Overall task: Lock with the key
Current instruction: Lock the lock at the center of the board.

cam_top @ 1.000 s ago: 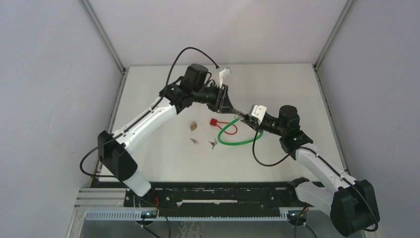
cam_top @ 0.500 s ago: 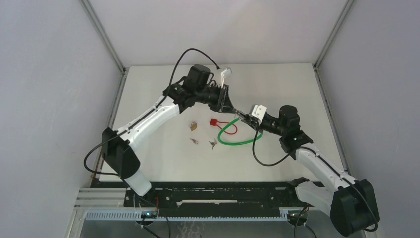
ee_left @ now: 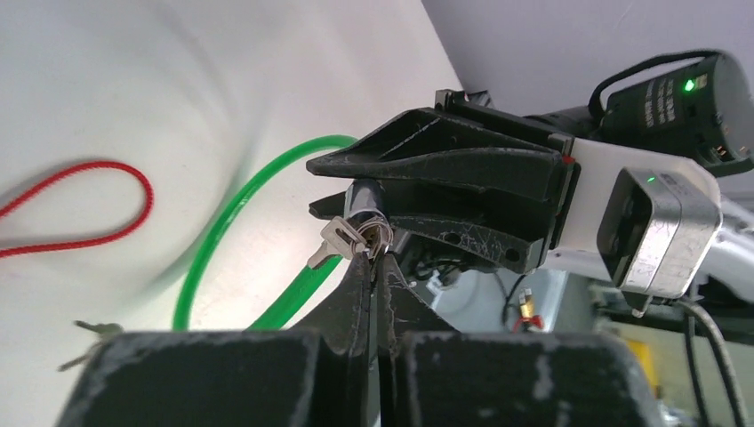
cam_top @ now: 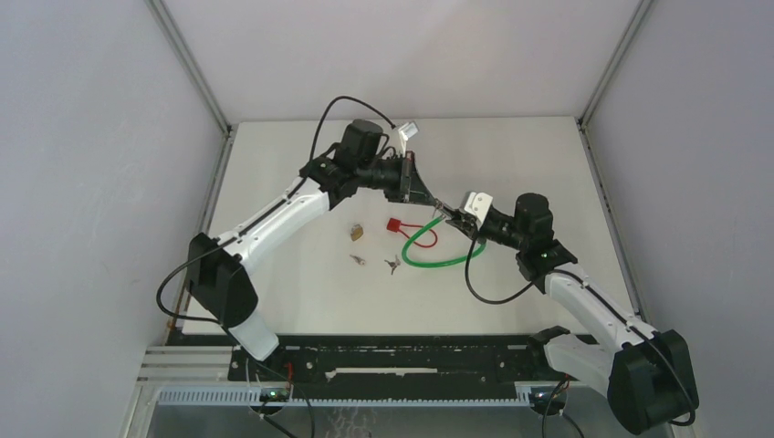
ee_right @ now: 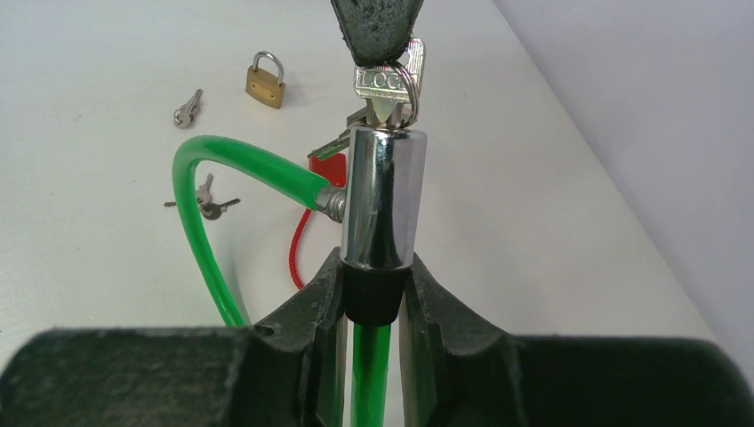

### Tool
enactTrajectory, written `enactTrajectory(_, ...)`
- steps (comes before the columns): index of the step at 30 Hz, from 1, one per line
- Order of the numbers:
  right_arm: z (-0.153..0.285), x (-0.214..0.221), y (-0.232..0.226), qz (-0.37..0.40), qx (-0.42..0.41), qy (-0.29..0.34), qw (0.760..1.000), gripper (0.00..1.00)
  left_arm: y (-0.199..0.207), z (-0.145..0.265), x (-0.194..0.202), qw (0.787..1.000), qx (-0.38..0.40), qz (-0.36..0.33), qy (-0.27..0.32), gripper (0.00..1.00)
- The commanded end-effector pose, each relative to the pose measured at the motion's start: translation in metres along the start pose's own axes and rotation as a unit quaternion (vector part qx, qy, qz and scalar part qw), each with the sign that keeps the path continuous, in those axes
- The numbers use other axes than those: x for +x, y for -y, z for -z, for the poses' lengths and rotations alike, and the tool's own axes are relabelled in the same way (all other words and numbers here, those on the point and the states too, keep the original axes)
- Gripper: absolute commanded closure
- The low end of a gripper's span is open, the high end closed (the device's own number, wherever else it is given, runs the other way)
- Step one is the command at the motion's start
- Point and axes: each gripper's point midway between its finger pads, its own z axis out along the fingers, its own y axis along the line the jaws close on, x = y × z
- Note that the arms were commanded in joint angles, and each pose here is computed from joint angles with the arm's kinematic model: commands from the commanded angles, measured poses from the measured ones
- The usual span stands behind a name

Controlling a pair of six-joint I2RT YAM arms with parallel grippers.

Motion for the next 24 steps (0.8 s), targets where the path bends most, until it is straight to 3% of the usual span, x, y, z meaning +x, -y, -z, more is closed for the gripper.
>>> enactTrajectory(1,0.001,0.026,-0.013,-0.027,-0.014,-0.038,0.999,1.00,0.003,-0.007,0.007,0.993,0.041,0.111,-0.009,1.00)
enactTrajectory(9,-0.002,0.028,-0.009,-0.003,0.005,-0.052,0.999,1.00,0.000,-0.017,0.029,0.962,0.093,0.256,-0.035,1.00)
enactTrajectory(17,0.000,0.025,0.017,0.015,0.076,-0.067,0.995,1.00,-0.005,-0.014,0.049,0.936,0.106,0.331,-0.056,0.99)
enactTrajectory(19,0.001,0.024,0.020,0.017,0.085,-0.067,0.994,1.00,-0.003,-0.012,0.048,0.927,0.125,0.349,-0.053,0.95)
enactTrajectory(24,0.000,0.025,0.013,0.011,0.065,-0.063,0.996,1.00,-0.007,-0.004,0.032,0.950,0.111,0.289,-0.028,0.78)
